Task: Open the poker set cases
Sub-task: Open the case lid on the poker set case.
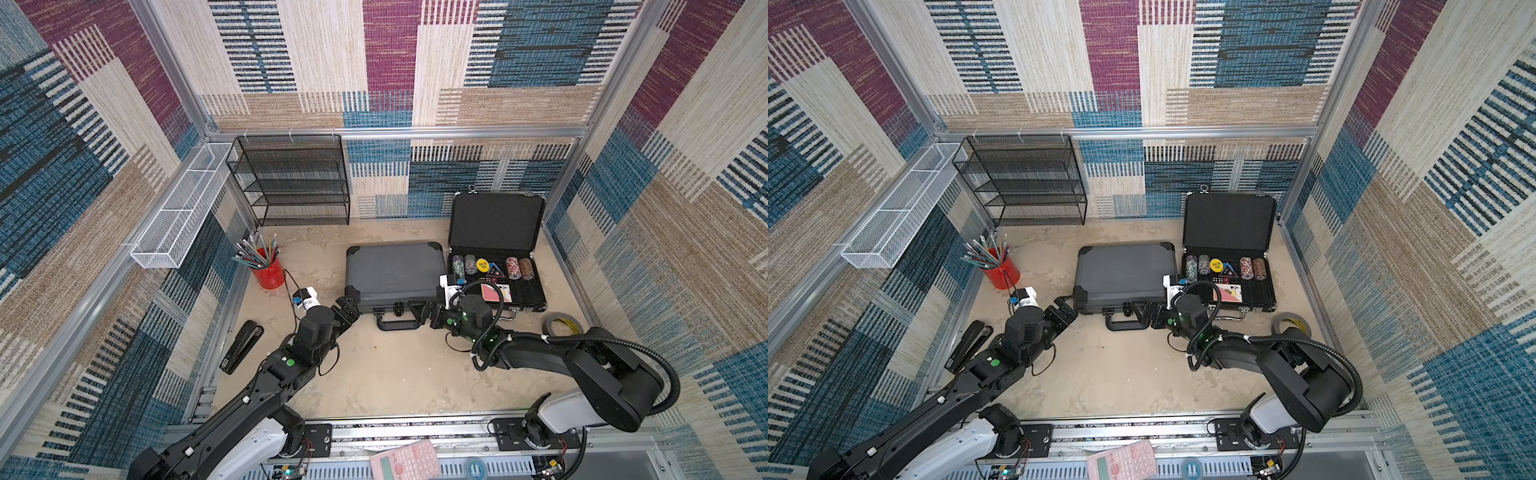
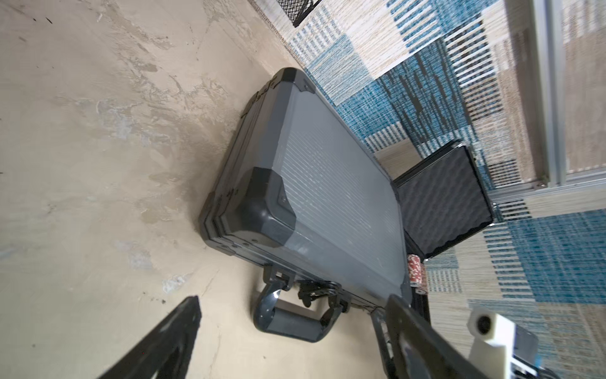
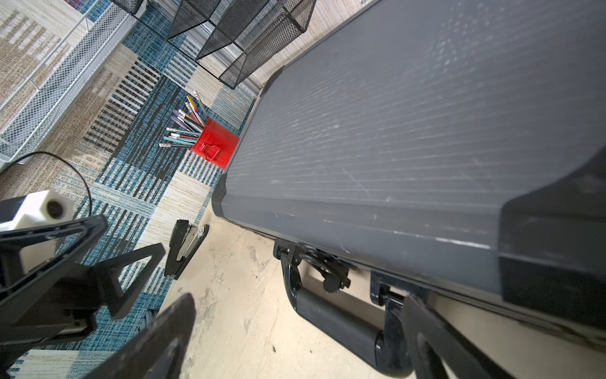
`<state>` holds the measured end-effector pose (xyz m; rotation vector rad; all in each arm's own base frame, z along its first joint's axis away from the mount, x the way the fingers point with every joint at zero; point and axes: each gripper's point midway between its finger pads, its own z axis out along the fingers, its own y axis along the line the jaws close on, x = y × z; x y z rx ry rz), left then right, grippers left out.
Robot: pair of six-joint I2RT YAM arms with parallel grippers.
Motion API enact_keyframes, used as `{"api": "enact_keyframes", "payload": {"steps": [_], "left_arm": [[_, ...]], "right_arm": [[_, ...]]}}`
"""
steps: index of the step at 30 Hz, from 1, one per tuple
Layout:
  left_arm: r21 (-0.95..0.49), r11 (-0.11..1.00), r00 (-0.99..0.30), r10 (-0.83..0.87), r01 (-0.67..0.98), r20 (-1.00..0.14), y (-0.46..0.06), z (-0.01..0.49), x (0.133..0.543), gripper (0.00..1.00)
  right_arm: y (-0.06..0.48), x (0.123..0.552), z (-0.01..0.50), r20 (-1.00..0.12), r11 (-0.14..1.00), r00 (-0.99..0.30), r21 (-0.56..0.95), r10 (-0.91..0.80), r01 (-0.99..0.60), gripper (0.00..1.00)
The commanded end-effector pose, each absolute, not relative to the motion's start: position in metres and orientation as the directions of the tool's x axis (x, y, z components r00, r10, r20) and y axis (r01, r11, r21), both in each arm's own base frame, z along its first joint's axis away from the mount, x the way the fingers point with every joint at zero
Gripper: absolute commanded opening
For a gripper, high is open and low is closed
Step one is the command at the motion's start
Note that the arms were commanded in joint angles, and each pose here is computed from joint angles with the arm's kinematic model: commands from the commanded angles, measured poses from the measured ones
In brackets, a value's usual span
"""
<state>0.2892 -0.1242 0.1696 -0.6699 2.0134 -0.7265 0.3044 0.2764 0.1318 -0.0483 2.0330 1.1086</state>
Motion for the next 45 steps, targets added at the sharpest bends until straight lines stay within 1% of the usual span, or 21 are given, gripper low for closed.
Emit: {"api": "enact_keyframes", "payload": {"steps": [1,8,12,15,24,35,45], "left_arm": [[-0.67,0.737,-0.56,-0.593,-0.09,-0.578,-0.134,0.171,0.294,0.9],[-0.605,0.796,-0.61,-0.473,0.014,-0.636,-0.139,0.184,0.308,0.9],[-0.615,0.787,-0.632,-0.454,0.046,-0.629,-0.143,0.181,0.316,0.9],[-0.621,0.783,-0.656,-0.446,0.043,-0.608,-0.145,0.173,0.323,0.9],[-0.592,0.805,-0.693,-0.406,0.038,-0.596,-0.145,0.156,0.336,0.87],[-0.507,0.862,-0.735,-0.348,-0.007,-0.581,-0.134,0.13,0.337,0.84],[-0.482,0.876,-0.766,-0.335,-0.038,-0.549,-0.13,0.109,0.34,0.83]], "right_arm": [[0.284,0.307,0.145,-0.685,0.591,-0.652,0.685,0.324,-0.426,1.0],[0.29,0.309,0.144,-0.705,0.599,-0.645,0.662,0.295,-0.449,1.0],[0.294,0.309,0.142,-0.712,0.598,-0.643,0.655,0.283,-0.462,0.99],[0.297,0.31,0.143,-0.717,0.594,-0.64,0.651,0.277,-0.473,0.99],[0.314,0.306,0.135,-0.715,0.581,-0.658,0.647,0.238,-0.493,0.99],[0.323,0.302,0.127,-0.699,0.575,-0.678,0.658,0.227,-0.486,1.0],[0.328,0.3,0.124,-0.696,0.567,-0.684,0.661,0.219,-0.491,0.99]]}}
